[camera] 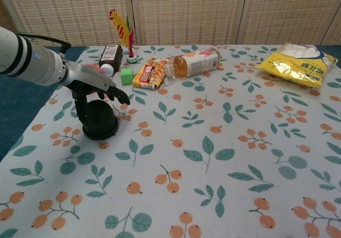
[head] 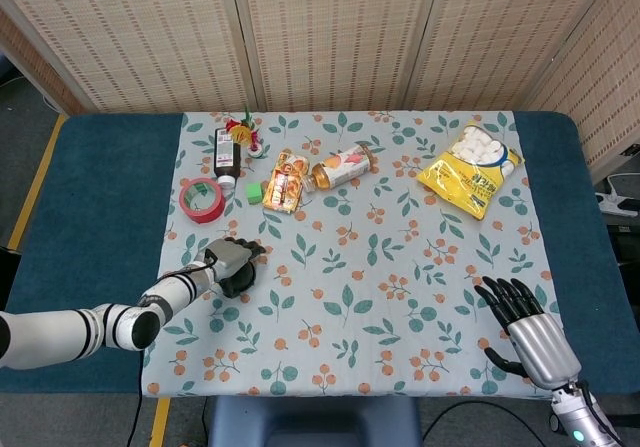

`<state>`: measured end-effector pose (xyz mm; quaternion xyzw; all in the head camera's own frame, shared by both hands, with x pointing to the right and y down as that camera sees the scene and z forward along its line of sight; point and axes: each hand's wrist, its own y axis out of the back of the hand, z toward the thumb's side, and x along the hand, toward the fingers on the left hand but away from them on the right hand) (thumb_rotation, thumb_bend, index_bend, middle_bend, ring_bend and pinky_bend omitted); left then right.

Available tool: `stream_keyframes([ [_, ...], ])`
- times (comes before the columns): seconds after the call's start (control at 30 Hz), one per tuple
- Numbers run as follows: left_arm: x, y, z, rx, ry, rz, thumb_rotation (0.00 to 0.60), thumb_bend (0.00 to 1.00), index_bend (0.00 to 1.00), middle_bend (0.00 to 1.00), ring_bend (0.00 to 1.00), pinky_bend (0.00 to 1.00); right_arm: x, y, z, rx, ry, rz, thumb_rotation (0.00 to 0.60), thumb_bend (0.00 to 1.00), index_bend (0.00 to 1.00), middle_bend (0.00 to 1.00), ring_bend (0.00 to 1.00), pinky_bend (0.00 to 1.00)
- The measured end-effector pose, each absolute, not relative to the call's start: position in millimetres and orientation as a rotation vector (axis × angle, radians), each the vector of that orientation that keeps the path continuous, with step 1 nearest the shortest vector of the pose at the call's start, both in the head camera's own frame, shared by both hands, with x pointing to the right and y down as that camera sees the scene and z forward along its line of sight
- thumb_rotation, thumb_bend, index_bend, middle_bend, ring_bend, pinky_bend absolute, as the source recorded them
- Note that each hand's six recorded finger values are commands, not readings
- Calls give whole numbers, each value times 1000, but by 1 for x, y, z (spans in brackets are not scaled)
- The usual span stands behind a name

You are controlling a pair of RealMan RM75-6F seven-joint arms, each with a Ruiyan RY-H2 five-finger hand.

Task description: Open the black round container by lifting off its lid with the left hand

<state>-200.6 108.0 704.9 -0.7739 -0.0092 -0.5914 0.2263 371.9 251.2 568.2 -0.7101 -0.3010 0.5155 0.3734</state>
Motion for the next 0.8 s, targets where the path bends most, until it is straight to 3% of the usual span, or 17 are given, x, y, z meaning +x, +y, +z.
stream_keyframes([
  [0.4,-203,112,714,-2037,-111,-1693,600,315,3,0,0,188,371,251,569,-1816,-767,1323,600,122,0,0,0,0],
  [0.5,-206,113,716,-2014,-133,-1709,600,317,57,11,0,221,372,251,569,-1815,-772,1324,600,122,0,0,0,0],
  [0.8,-208,113,717,-1913,-137,-1684,600,323,288,273,161,372,372,251,569,-1823,-768,1324,600,122,0,0,0,0],
])
